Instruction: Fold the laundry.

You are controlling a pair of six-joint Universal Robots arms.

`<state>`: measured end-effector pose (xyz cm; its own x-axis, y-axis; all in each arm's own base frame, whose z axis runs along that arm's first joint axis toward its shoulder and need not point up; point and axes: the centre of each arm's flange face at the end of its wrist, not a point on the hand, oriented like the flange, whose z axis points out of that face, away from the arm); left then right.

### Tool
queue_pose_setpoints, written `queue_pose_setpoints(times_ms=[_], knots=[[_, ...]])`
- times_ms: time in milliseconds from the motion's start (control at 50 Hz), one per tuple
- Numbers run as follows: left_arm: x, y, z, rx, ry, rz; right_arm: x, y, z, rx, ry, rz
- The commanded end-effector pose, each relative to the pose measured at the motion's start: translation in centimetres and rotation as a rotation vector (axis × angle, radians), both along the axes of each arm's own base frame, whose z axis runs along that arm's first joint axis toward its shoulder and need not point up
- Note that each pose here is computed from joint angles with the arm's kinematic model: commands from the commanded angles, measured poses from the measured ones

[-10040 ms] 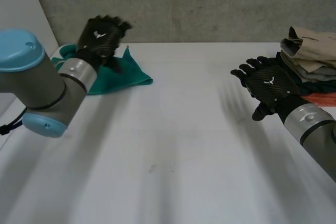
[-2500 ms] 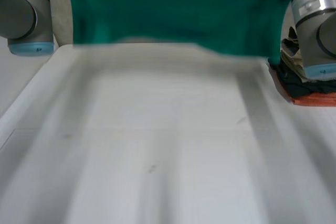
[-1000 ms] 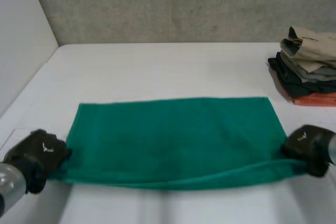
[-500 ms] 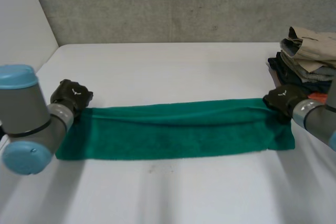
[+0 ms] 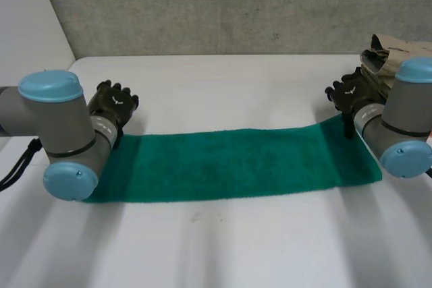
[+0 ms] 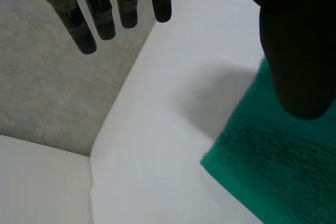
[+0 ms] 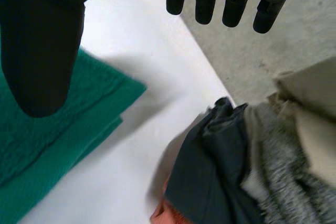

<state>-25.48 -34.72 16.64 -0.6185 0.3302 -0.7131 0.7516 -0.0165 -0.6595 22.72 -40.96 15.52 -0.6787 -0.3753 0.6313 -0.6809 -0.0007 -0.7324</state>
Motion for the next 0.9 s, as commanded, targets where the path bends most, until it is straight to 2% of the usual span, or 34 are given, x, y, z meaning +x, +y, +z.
queue_pose_setpoints(times_ms=[20, 80, 160, 240, 320, 420, 700, 900], knots=[[0.2, 0.9, 4.4, -0.079, 0.085, 0.008, 0.0, 1.8, 4.5, -0.035, -0.108, -0.005], [0.4, 1.8, 5.6, -0.083, 0.142, 0.013, -0.4, 3.0, 5.5, -0.021, -0.14, -0.01], [1.1, 3.8, 6.9, -0.067, 0.239, 0.017, -0.8, 5.8, 4.8, 0.095, -0.153, 0.013], [1.2, 6.3, 6.5, 0.004, 0.347, -0.047, -3.8, 7.6, 1.9, 0.299, -0.165, -0.008], [0.9, 7.9, 5.4, 0.077, 0.389, -0.103, -5.8, 8.6, -0.1, 0.39, -0.206, 0.003], [1.0, 8.5, 4.4, 0.103, 0.386, -0.11, -7.2, 8.4, -1.5, 0.366, -0.239, 0.025], [1.1, 8.2, 3.9, 0.091, 0.393, -0.106, -8.1, 6.7, -3.4, 0.298, -0.208, 0.014], [1.2, 8.1, 4.4, 0.078, 0.398, -0.107, -12.5, 5.8, -2.8, 0.267, -0.202, -0.139]])
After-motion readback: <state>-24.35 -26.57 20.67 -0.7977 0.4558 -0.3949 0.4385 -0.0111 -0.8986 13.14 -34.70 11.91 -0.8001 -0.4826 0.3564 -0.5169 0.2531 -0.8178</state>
